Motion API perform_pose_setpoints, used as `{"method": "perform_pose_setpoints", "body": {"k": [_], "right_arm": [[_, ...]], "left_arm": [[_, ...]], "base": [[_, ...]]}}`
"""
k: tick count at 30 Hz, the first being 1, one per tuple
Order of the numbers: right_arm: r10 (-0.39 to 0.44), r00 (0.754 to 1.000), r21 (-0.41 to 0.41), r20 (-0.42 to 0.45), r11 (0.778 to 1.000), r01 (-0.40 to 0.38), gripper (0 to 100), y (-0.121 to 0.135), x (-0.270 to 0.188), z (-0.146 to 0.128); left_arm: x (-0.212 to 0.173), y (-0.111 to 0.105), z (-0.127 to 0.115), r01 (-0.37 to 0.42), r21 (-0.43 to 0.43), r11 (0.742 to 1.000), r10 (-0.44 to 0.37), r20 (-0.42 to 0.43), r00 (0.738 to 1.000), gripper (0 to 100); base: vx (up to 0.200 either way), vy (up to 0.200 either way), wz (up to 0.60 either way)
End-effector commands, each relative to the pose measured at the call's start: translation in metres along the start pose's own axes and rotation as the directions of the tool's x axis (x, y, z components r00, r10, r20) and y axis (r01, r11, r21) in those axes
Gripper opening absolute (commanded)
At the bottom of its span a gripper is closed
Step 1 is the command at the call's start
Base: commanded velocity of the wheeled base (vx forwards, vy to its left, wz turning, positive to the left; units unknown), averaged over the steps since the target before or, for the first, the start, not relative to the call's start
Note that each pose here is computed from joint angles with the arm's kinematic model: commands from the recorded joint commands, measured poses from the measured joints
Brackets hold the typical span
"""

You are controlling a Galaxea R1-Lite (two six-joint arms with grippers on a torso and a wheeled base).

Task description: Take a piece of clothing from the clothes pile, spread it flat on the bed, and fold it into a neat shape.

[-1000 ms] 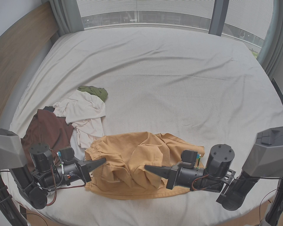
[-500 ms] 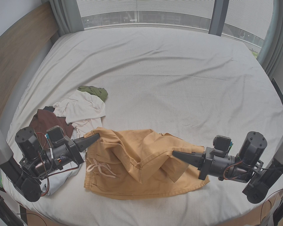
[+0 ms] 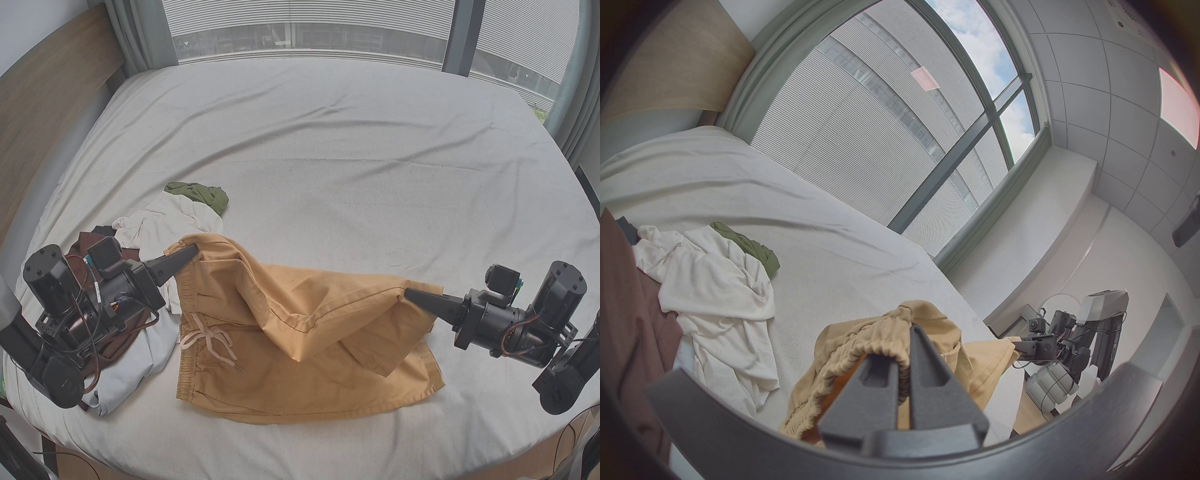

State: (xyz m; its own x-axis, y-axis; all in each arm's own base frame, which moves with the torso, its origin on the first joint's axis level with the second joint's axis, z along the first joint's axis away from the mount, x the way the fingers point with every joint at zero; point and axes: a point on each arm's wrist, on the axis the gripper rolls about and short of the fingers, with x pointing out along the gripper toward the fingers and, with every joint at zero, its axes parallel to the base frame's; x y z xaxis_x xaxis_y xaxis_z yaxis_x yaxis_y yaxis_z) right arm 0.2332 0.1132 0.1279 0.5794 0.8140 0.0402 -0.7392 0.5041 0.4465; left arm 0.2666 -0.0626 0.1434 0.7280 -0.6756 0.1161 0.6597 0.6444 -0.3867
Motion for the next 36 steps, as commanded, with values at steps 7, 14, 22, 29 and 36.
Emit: {"method": "perform_pose_setpoints", "body": {"k": [7,14,22,29,36], "right_arm": [[-0.047,0.993,-0.016,0.108,0.999,0.049,0,-0.015,-0.005,0.028],[-0.085,0.984,-0.015,0.159,0.996,0.089,0,-0.027,-0.010,0.042],[-0.107,0.974,-0.014,0.202,0.994,0.112,0,-0.035,-0.013,0.054],[-0.136,0.963,-0.006,0.231,0.990,0.141,0,-0.044,-0.020,0.062],[-0.143,0.959,-0.010,0.245,0.989,0.150,0,-0.046,-0.020,0.065]], "left_arm": [[-0.009,0.007,0.008,-0.034,0.010,0.999,0.033,0.024,0.999,0],[-0.011,0.012,0.007,-0.051,0.005,0.999,0.051,0.020,0.999,0],[-0.012,0.014,0.008,-0.058,0.008,0.998,0.058,0.026,0.998,0],[-0.013,0.013,0.006,-0.060,0.003,0.998,0.060,0.016,0.998,0],[-0.015,0.013,0.003,-0.056,-0.003,0.998,0.056,0.000,0.998,0]], "base": [[0.000,0.000,0.00],[0.000,0.000,0.00],[0.000,0.000,0.00],[0.000,0.000,0.00],[0.000,0.000,0.00]]}}
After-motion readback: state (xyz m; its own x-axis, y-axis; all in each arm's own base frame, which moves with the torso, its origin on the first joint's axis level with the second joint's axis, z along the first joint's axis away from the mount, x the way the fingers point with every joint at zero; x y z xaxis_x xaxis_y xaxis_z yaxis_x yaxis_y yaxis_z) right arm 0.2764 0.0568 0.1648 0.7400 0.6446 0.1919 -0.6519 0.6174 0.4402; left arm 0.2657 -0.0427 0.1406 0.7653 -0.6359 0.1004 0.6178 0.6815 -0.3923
